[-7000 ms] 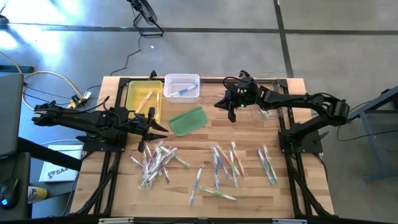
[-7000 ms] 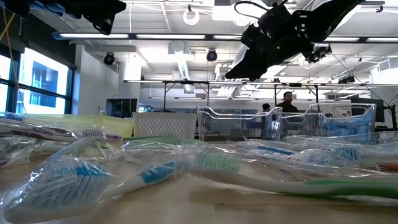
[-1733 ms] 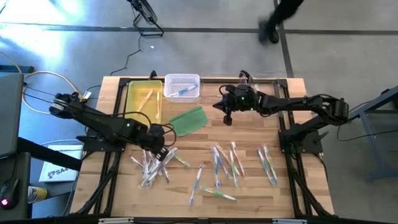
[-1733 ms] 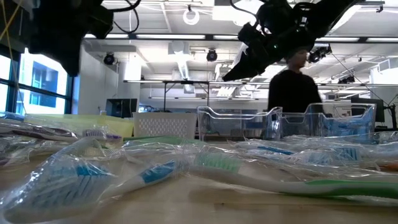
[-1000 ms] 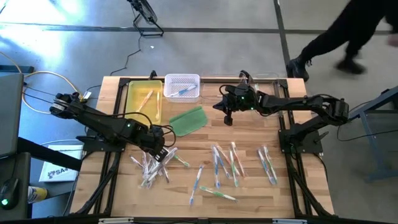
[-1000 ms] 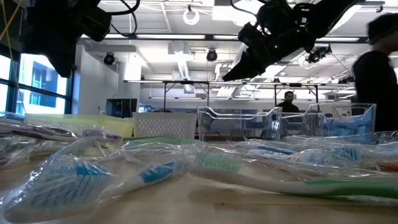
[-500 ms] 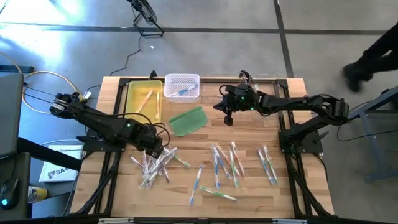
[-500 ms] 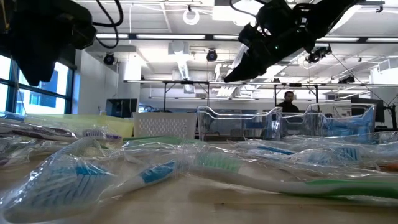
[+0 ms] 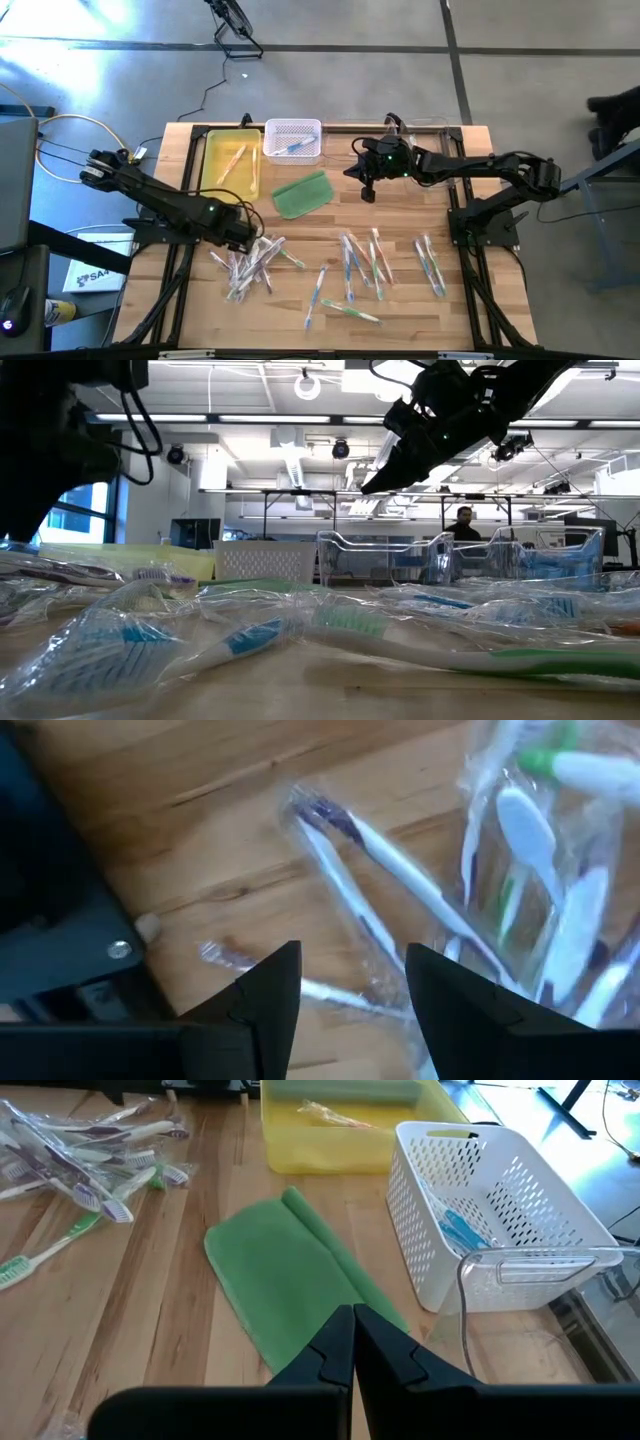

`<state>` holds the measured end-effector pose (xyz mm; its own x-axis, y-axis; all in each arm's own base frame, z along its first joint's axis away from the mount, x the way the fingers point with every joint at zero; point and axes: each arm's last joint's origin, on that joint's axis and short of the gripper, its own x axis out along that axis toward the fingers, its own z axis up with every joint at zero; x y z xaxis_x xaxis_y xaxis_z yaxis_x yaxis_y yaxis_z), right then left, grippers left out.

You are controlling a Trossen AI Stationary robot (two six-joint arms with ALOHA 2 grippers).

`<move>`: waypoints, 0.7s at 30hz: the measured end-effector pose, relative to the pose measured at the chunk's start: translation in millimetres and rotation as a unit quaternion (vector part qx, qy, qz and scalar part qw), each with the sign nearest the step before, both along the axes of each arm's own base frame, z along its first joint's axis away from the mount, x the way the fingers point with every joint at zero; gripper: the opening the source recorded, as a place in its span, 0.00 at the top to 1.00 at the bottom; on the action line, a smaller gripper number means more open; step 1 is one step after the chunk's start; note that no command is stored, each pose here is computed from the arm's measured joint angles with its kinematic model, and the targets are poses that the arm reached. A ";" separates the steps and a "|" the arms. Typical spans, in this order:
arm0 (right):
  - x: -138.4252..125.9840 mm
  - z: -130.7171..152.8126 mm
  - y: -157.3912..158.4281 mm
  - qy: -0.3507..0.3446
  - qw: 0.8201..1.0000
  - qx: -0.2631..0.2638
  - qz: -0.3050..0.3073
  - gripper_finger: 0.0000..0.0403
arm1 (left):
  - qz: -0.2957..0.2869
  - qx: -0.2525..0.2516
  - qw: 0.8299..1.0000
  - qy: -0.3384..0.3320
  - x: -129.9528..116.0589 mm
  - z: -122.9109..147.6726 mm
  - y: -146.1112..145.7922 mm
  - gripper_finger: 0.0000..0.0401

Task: Pick & Place Toothbrushes
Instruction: Put the violet toothbrush into the left transparent bin

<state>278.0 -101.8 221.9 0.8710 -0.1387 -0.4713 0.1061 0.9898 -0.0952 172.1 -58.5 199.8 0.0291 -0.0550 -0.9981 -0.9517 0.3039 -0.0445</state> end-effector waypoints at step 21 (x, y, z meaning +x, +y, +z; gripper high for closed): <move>0.0 0.1 -0.1 0.000 1.000 -0.003 0.001 1.00 | 0.028 0.048 0.997 -0.055 6.9 -3.0 1.6 0.56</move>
<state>278.0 -101.9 222.0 0.8710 -0.1390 -0.4712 0.1036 0.9895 -0.1004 179.0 -56.9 196.8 0.1384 0.0448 -0.9894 -0.9585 0.2575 -0.1225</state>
